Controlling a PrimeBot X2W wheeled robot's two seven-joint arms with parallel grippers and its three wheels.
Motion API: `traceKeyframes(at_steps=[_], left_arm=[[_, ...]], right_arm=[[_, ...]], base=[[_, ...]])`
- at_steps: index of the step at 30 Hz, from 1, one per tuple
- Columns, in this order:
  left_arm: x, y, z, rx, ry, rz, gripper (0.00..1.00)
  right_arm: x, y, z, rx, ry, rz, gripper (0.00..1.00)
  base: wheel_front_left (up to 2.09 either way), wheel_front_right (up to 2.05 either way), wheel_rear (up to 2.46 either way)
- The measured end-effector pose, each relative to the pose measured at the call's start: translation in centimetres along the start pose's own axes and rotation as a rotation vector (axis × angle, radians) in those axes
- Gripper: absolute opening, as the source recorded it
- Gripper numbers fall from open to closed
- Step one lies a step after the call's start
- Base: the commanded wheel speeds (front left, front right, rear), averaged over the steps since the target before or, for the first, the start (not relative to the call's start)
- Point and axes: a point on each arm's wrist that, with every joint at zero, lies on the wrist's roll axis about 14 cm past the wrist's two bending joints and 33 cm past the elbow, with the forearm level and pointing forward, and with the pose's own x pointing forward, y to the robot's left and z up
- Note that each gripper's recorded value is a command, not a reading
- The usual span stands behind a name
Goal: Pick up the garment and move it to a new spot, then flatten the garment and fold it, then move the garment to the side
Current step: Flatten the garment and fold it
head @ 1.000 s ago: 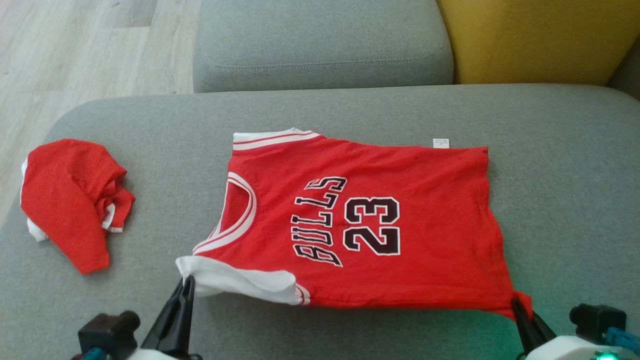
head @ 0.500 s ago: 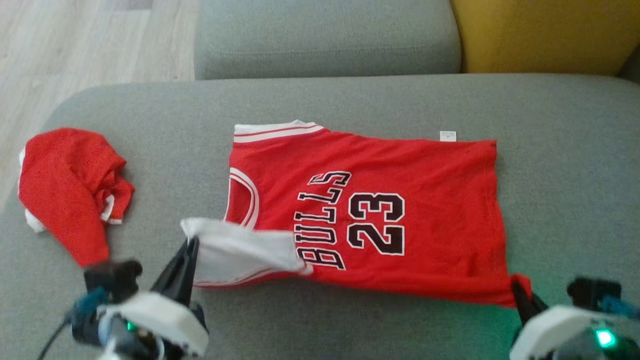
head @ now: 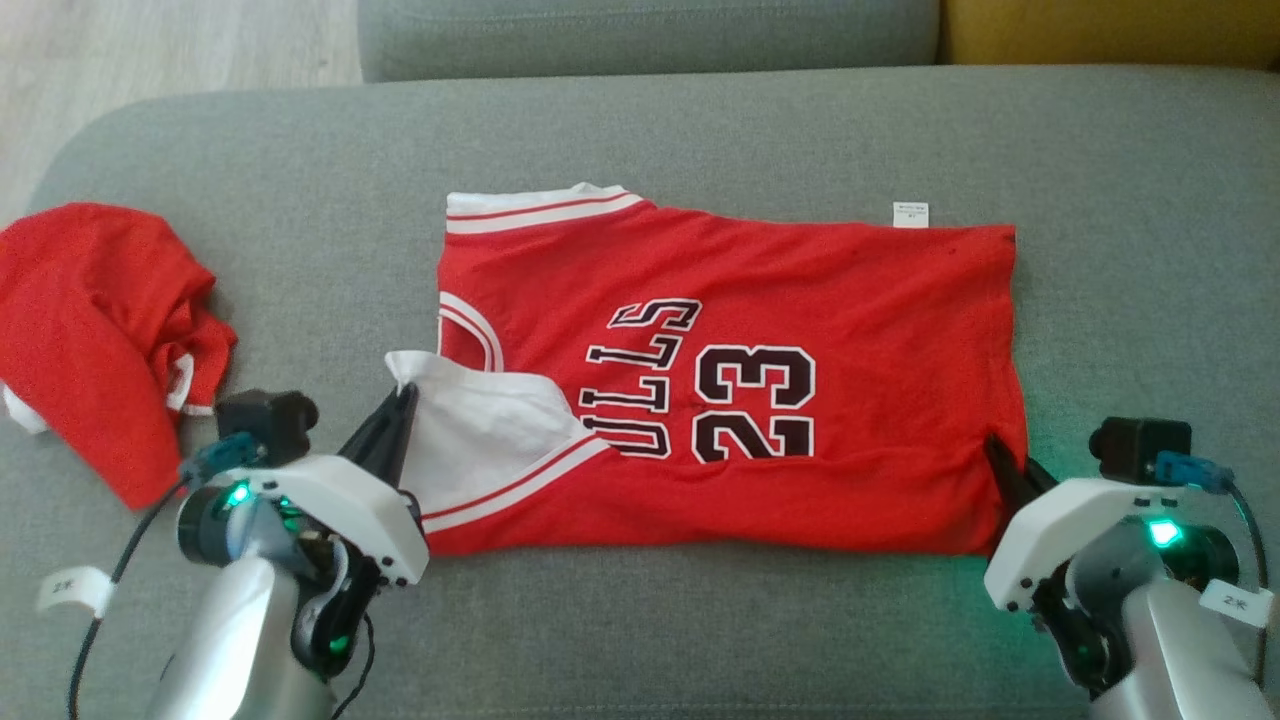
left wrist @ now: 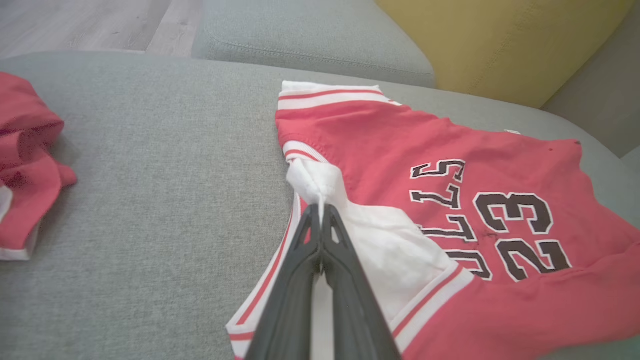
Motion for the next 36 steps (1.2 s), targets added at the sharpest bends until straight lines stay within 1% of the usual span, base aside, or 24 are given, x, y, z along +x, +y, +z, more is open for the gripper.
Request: traceKeyframes(at_steps=[1,2,3,4,8,11,13,16,21,25,28,31,36], left_arm=[[0.3,0.0,-0.4,0.002,0.01,-0.003,0.0],[0.4,0.0,-0.7,-0.004,0.016,-0.003,0.12],[0.6,0.0,-0.9,-0.009,0.016,-0.003,0.71],[0.7,0.1,-1.0,-0.01,0.013,-0.002,1.0],[0.6,0.4,-0.1,-0.017,-0.07,0.008,1.0],[0.1,1.0,1.8,0.0,-0.186,0.048,1.0],[-0.6,1.3,3.1,0.02,-0.254,0.078,1.0],[-1.7,1.3,4.0,0.049,-0.312,0.108,1.0],[-3.9,1.2,4.7,0.076,-0.37,0.145,1.0],[-5.3,0.7,4.7,0.092,-0.386,0.148,1.0],[-6.1,0.3,3.9,0.101,-0.373,0.146,1.0],[-6.5,0.0,3.0,0.096,-0.354,0.14,1.0],[-6.6,-0.3,2.8,0.097,-0.347,0.131,1.0]], right_arm=[[0.2,0.0,0.0,0.001,0.0,-0.001,0.05],[0.4,0.0,0.0,0.001,-0.008,0.0,0.44],[0.5,0.0,0.1,0.0,-0.021,0.001,1.0],[0.6,0.1,0.3,-0.001,-0.034,0.005,1.0],[0.6,0.5,1.5,-0.002,-0.122,0.016,1.0],[0.1,1.0,3.8,-0.016,-0.237,0.029,1.0],[-0.6,1.4,5.7,-0.049,-0.328,0.035,1.0],[-1.9,1.9,7.6,-0.093,-0.434,0.041,1.0],[-4.3,2.6,8.9,-0.137,-0.538,0.042,1.0],[-5.9,3.1,8.9,-0.134,-0.571,0.043,1.0],[-6.8,3.0,8.2,-0.128,-0.564,0.035,1.0],[-7.2,3.0,7.5,-0.117,-0.551,0.031,1.0],[-7.4,3.1,7.5,-0.113,-0.551,0.031,1.0]], base=[[0.0,0.0,0.0],[0.0,0.0,0.0],[0.0,0.0,0.0],[0.0,0.0,0.0],[0.0,0.0,0.0],[0.0,0.0,0.0],[0.0,0.0,0.0],[0.0,0.0,0.0],[0.0,0.0,0.0],[0.0,0.0,0.0],[0.0,0.0,0.0],[0.0,0.0,0.0],[0.0,0.0,0.0]])
